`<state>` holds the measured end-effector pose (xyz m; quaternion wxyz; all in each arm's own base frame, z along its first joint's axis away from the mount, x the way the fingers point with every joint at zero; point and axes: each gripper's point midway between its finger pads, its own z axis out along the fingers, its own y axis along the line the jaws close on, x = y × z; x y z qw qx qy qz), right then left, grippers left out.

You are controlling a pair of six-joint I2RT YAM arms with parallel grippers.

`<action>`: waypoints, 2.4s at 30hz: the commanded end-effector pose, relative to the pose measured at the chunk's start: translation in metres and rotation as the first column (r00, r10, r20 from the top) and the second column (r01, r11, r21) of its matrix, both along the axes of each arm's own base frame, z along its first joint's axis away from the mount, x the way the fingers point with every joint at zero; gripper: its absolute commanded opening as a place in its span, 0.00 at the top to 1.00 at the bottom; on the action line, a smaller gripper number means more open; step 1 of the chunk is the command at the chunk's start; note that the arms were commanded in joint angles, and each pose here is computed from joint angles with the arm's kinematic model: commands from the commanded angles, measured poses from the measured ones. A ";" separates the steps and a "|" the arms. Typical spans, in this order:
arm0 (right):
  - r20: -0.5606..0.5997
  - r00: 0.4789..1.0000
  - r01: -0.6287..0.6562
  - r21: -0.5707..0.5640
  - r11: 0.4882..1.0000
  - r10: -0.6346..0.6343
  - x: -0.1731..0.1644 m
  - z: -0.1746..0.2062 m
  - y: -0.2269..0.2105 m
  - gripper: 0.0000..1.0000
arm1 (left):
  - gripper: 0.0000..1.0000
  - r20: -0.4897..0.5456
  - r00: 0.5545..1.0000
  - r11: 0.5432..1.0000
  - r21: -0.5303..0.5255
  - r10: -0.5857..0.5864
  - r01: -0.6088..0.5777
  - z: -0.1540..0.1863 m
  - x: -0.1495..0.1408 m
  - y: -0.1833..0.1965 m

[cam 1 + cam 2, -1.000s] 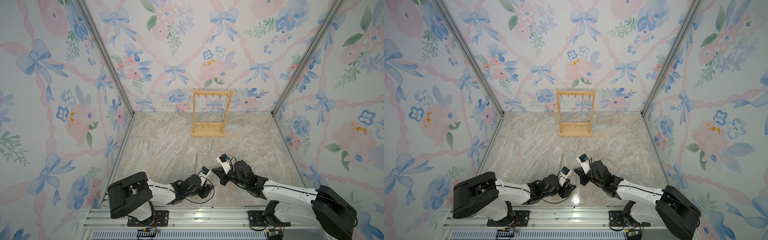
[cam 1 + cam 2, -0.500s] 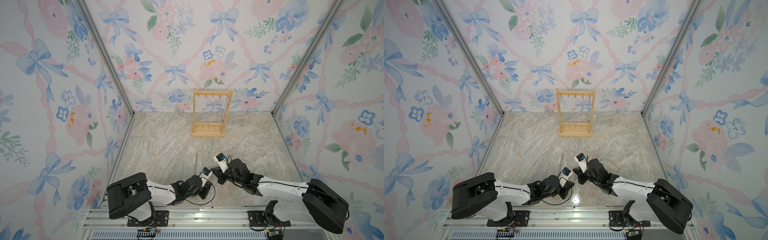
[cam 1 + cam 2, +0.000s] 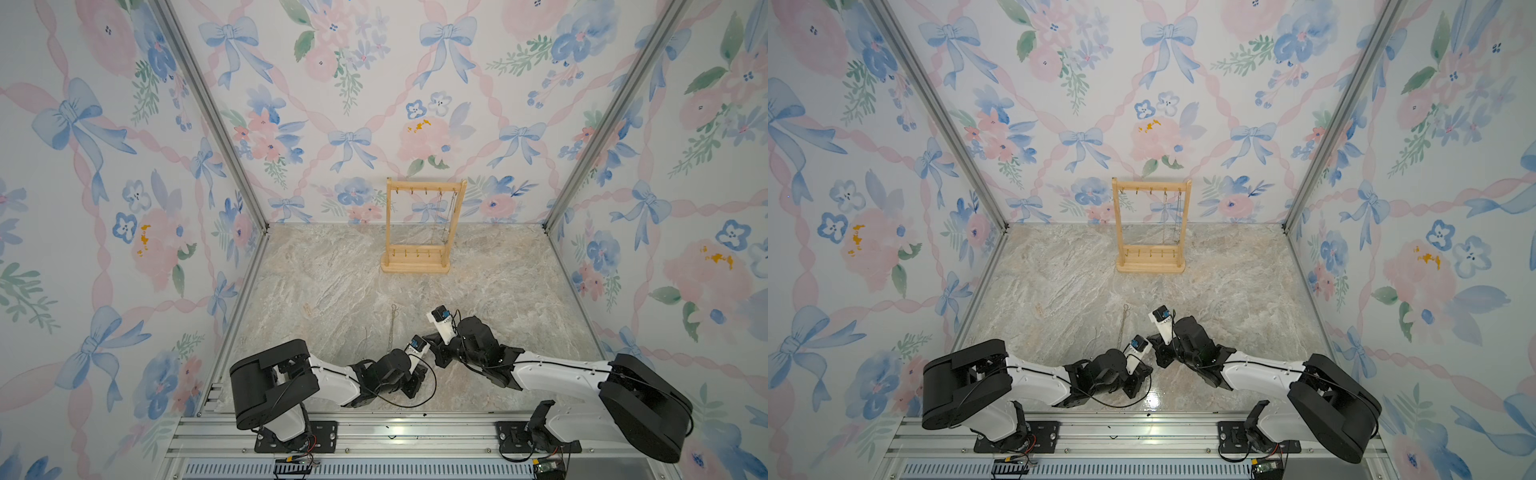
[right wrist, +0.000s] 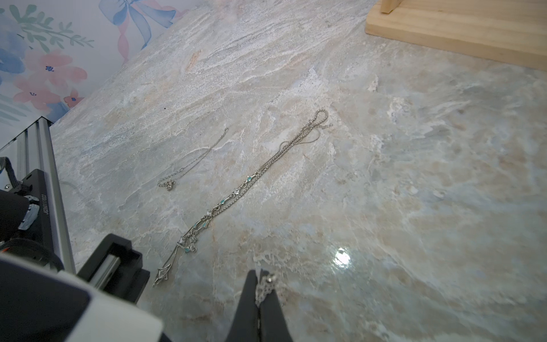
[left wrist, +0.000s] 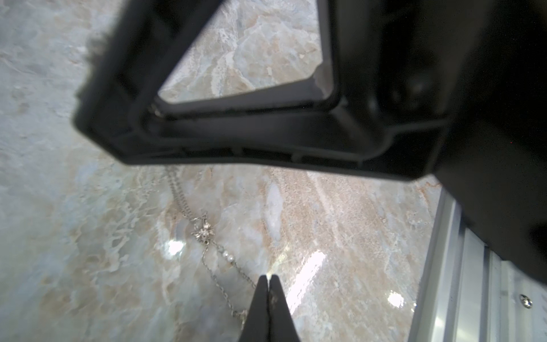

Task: Take the necklace off the jewelry display stand
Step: Place the necklace at the center of the board.

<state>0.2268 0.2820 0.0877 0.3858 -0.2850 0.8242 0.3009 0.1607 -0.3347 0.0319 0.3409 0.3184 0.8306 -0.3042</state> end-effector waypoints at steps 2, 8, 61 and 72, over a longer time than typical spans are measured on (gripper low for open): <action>-0.006 1.000 0.009 0.008 1.000 -0.009 0.005 0.004 0.002 1.00 | 1.00 -0.025 1.000 1.000 0.018 0.002 -0.002 -0.009 -0.002 -0.001; -0.007 1.000 0.017 0.009 1.000 -0.017 0.008 0.004 0.000 1.00 | 1.00 -0.026 1.000 0.999 0.037 0.014 -0.013 -0.015 -0.001 0.003; -0.122 0.988 0.083 -0.134 0.988 -0.099 0.079 -0.050 0.021 0.96 | 1.00 -0.121 0.973 0.974 0.134 0.197 -0.181 -0.056 -0.010 0.059; -0.151 0.979 0.117 -0.130 0.985 -0.136 0.086 -0.060 0.012 0.91 | 1.00 -0.122 0.972 0.972 0.145 0.203 -0.185 -0.060 -0.010 0.060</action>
